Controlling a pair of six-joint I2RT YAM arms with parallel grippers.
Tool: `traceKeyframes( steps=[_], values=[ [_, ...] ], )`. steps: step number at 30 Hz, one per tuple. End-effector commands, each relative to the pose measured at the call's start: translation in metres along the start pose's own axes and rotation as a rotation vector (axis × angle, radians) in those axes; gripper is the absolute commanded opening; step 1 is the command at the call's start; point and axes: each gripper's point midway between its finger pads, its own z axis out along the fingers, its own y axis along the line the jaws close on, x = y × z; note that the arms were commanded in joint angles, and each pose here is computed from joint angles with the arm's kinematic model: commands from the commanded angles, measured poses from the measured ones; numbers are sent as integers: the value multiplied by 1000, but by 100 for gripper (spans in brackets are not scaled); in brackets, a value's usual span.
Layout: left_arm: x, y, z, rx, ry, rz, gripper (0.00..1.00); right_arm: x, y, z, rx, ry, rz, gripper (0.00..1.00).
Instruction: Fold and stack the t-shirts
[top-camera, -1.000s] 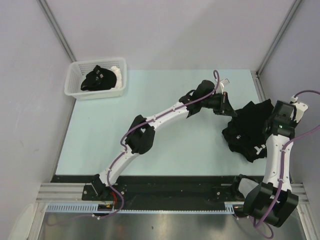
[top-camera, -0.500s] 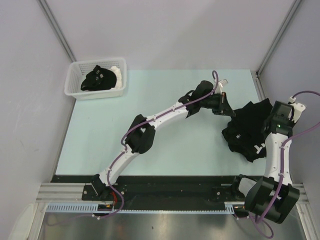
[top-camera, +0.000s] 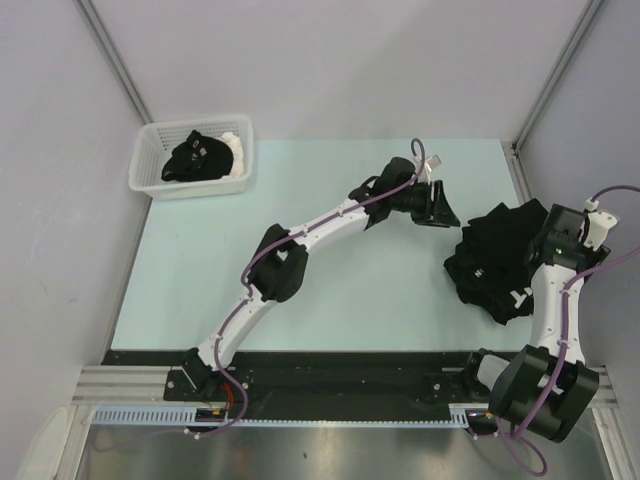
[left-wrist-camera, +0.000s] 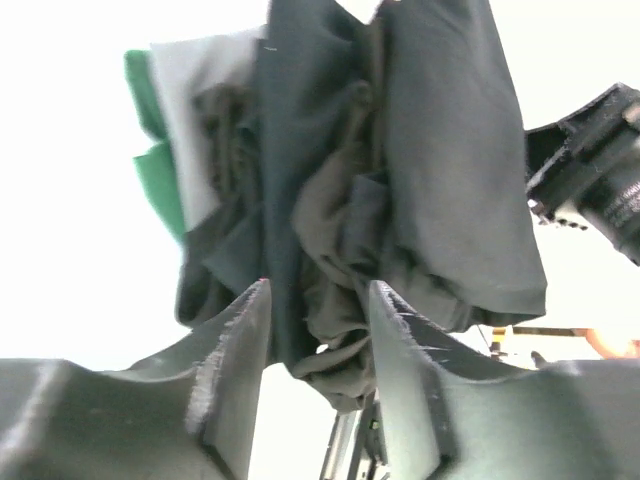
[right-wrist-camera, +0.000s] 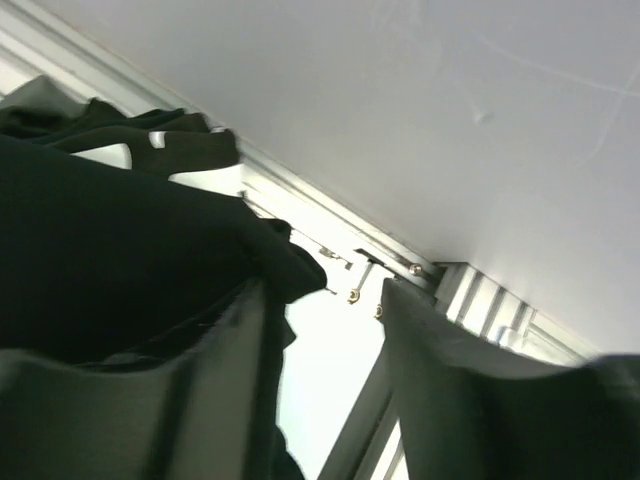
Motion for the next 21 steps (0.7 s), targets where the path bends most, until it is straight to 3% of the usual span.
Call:
traceKeyframes(
  steps=[1, 4, 8, 10, 11, 21],
  values=[
    [-5, 8, -6, -34, -15, 37, 54, 0, -4, 4, 40, -6, 25, 60],
    [-9, 3, -8, -35, -25, 51, 63, -1, -4, 3, 38, -9, 29, 71],
    [-10, 2, -9, -37, -25, 55, 70, -4, -1, 1, 27, -21, 28, 77],
    [-9, 1, -10, -36, -23, 57, 84, -8, -1, -2, 22, -33, 26, 80],
    [-9, 1, -11, -37, -22, 56, 99, -10, 0, -3, 21, -37, 26, 81],
    [-19, -24, -34, -58, -44, 130, 100, -55, -10, -35, -14, -135, 82, 87]
  ],
)
